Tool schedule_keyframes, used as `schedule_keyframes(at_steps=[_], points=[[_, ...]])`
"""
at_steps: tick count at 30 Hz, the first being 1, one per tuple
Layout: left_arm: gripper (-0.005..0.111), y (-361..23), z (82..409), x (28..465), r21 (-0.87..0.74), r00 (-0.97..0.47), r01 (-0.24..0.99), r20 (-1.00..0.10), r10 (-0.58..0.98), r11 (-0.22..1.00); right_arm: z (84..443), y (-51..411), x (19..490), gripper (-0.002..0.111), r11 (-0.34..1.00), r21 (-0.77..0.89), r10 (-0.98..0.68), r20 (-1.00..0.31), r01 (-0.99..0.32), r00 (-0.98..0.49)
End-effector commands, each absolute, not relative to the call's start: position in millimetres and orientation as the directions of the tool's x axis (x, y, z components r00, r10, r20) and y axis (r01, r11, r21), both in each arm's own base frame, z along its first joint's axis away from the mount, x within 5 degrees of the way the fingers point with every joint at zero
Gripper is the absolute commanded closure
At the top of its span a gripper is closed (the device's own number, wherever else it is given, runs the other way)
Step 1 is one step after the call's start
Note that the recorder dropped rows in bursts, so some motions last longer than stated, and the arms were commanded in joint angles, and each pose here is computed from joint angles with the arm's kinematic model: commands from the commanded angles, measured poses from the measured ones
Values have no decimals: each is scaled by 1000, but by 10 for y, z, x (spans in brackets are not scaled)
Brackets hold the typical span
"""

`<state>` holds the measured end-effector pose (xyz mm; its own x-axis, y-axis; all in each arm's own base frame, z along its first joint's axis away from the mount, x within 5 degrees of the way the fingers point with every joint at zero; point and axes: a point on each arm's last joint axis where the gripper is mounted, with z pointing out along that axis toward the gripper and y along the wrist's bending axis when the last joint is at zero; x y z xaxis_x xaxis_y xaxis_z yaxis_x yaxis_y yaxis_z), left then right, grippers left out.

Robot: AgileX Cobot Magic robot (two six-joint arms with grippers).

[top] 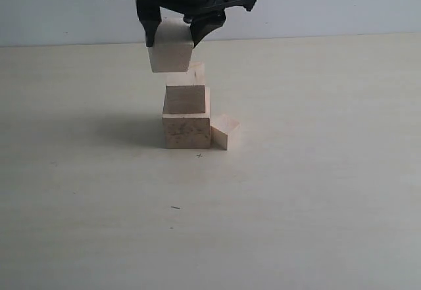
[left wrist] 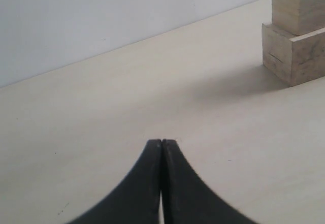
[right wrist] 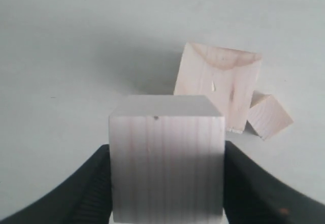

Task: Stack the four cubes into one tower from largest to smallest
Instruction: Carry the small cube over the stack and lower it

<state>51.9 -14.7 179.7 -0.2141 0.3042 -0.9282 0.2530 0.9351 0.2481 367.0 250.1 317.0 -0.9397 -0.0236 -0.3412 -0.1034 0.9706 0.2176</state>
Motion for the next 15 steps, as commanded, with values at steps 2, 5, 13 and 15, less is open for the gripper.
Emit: schedule_keyframes(at_steps=[2,5,13,15], points=[[107,-146,1820,519,250,-194,248,-934,300,936,2983,2530,3748,77,985,166,18,-337,-40,-941],[107,-146,1820,519,250,-194,248,-934,300,936,2917,2534,3776,77,988,150,25,-331,-27,-943],[107,-146,1820,519,252,-193,248,-933,303,935,2900,2496,3867,77,988,150,91,-383,35,-919],[107,-146,1820,519,252,-193,248,-933,303,935,2890,2440,3912,77,986,153,122,-385,67,-915]])
